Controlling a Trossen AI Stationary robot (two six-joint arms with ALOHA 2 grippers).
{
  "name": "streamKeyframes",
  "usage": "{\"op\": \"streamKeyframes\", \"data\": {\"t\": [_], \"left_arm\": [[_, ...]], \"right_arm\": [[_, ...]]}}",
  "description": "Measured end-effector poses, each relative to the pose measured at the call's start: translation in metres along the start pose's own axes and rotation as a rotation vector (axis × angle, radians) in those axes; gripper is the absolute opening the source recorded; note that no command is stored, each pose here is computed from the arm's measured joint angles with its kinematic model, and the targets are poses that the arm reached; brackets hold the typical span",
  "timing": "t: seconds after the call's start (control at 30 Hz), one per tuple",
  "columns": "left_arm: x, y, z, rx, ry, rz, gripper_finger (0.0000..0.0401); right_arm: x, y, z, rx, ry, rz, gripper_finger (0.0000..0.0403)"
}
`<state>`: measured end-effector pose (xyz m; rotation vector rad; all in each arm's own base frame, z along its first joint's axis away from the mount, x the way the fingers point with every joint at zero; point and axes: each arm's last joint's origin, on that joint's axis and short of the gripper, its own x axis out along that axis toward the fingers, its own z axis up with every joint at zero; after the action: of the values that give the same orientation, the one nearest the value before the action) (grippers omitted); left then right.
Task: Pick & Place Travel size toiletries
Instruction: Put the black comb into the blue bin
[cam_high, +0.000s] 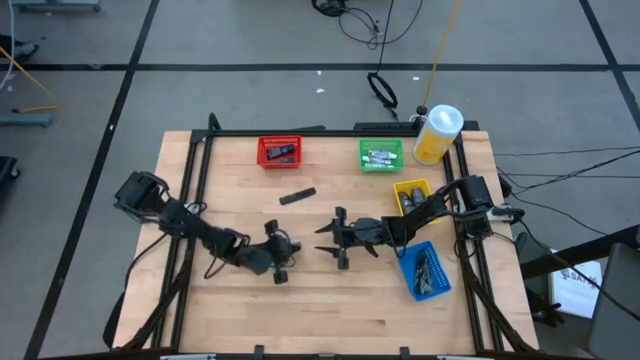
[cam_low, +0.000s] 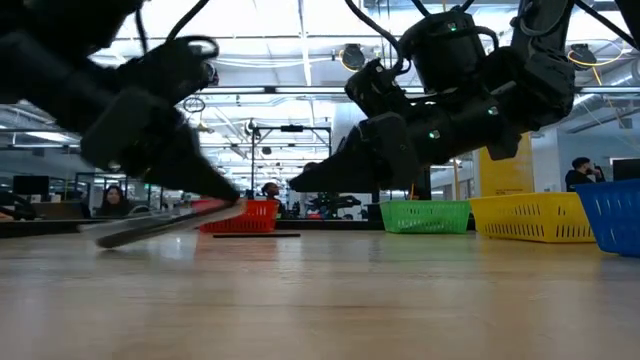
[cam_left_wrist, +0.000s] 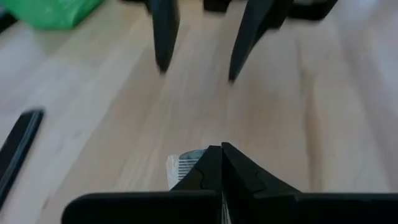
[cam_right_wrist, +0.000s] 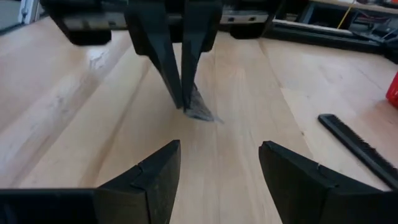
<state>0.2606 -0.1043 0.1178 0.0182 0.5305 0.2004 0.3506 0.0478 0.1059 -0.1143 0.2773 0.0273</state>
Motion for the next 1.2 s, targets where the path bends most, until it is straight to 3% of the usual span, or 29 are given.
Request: {"op": "streamKeyframes", "data": {"t": [0.27, 0.63, 0.9, 1.2], "left_arm": [[0.009, 0.009, 0.017, -0.013, -0.087, -0.131, 0.0001], [0.014, 0.019, 0.023, -0.026, -0.098, -0.171, 0.0], [0.015, 0.02, 0.023, -0.021, -0.101, -0.169, 0.0], [0.015, 0.023, 0.029, -0.036, -0.155, -0.165, 0.0]], "right_arm": [[-0.003, 0.004, -0.002, -0.153, 0.002, 0.012, 0.0216], [0.009, 0.008, 0.009, -0.413, 0.004, 0.073, 0.0244], [0.01, 0.011, 0.013, -0.556, -0.035, 0.124, 0.0199], [0.011, 0.005, 0.012, -0.574, -0.027, 0.109, 0.0113]]}}
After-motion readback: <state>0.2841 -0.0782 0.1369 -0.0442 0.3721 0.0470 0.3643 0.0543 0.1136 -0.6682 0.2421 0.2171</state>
